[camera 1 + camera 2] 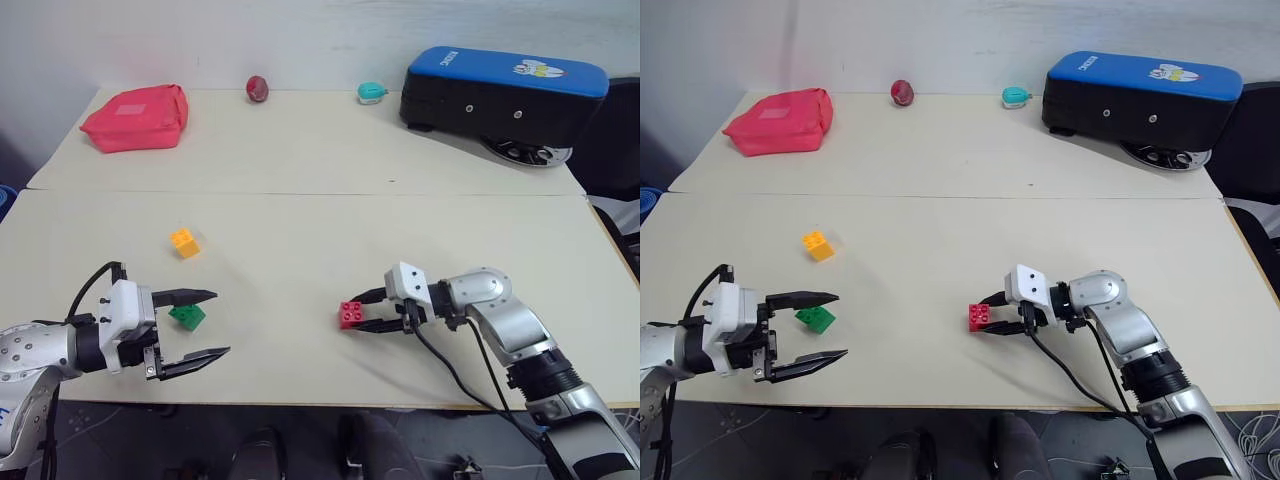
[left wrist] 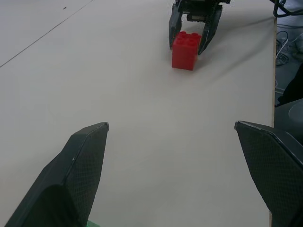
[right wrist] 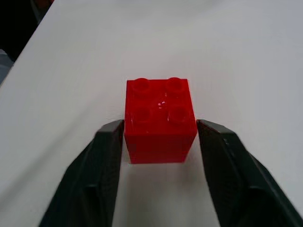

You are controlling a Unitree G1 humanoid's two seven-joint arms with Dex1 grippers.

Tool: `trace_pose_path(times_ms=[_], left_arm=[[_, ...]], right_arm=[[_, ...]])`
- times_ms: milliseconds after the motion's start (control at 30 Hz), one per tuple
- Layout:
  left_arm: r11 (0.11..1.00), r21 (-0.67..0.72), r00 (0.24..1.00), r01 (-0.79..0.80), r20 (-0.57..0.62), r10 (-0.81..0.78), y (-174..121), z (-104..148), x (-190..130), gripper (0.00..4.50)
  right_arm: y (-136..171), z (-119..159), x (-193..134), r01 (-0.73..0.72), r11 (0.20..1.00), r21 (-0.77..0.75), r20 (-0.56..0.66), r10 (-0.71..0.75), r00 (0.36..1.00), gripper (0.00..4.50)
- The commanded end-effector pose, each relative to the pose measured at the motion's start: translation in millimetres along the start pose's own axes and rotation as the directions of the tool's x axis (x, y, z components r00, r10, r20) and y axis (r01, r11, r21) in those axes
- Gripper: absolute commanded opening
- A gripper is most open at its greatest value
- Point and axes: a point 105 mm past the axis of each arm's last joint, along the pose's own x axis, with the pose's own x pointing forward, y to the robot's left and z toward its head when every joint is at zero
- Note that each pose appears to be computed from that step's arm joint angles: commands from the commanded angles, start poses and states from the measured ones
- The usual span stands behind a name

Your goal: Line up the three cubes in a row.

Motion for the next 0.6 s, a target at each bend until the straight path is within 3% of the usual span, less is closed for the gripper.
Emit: trace_pose_path(times_ms=[33,100,133,267,333,467,600], left_arm=[[0.996,0.003,0.996,-0.088,-0.003,0.088,8,0,-17,4.50],[0.988,-0.025,0.988,-0.155,-0.008,0.155,11,-4,-29,4.50],[0.979,-0.044,0.980,-0.201,-0.016,0.200,12,-8,-39,4.50],[0.917,-0.101,0.923,-0.385,-0.066,0.380,15,-25,-81,4.50],[0.850,-0.105,0.856,-0.516,-0.097,0.508,17,-34,-112,4.50],[0.731,-0.133,0.734,-0.670,-0.266,0.624,-1,-76,-170,4.50],[0.732,-0.189,0.748,-0.655,-0.300,0.592,-10,-91,-168,4.50]], right_arm=[[-3,26,-11,0.022,0.997,-0.071,0.094,-0.016,0.995,3.66],[-1,34,-21,0.033,0.997,-0.069,0.157,-0.022,0.987,4.35],[2,38,-30,0.030,0.998,-0.058,0.198,-0.018,0.980,4.46],[11,35,-59,0.080,0.994,-0.069,0.253,-0.060,0.966,4.46],[13,28,-76,0.137,0.988,-0.072,0.286,-0.112,0.952,4.46],[18,7,-104,0.229,0.970,-0.080,0.305,-0.195,0.932,4.46],[22,-4,-115,0.251,0.967,-0.036,0.322,-0.227,0.919,4.46]])
